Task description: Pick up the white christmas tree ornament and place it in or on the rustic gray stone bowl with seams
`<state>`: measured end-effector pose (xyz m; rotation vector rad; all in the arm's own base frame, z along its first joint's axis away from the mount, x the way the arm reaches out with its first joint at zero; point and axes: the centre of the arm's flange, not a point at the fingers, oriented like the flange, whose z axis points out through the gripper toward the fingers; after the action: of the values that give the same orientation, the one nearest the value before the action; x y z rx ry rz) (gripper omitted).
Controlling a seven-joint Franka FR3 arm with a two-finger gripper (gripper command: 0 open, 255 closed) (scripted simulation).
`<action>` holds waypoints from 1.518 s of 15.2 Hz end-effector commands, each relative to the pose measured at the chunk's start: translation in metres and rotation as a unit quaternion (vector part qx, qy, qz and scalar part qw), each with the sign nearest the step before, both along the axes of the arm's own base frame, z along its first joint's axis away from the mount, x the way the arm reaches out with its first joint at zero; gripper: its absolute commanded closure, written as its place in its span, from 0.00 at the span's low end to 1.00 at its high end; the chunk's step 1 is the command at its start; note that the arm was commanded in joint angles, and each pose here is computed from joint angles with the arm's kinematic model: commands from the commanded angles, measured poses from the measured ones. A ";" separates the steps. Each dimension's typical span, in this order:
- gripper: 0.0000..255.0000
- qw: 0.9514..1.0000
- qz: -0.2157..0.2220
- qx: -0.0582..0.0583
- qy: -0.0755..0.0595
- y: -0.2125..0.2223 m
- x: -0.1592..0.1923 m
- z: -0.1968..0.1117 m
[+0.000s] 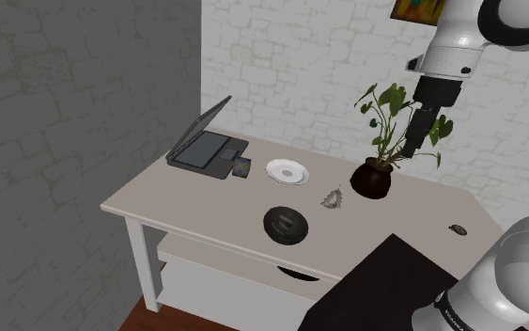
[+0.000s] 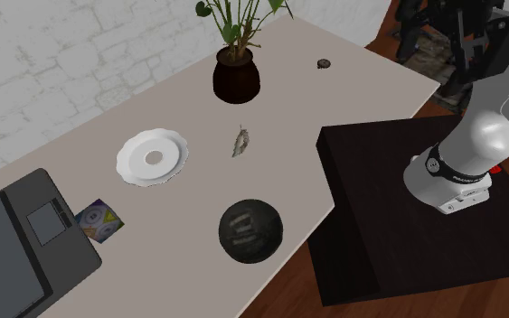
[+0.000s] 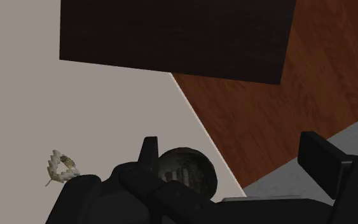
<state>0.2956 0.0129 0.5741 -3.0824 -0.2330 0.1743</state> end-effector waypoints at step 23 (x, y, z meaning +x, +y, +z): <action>0.00 0.982 0.181 0.006 -0.053 -0.170 0.082 -0.210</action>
<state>0.3707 -0.1493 0.3754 -3.0138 -0.7650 0.0285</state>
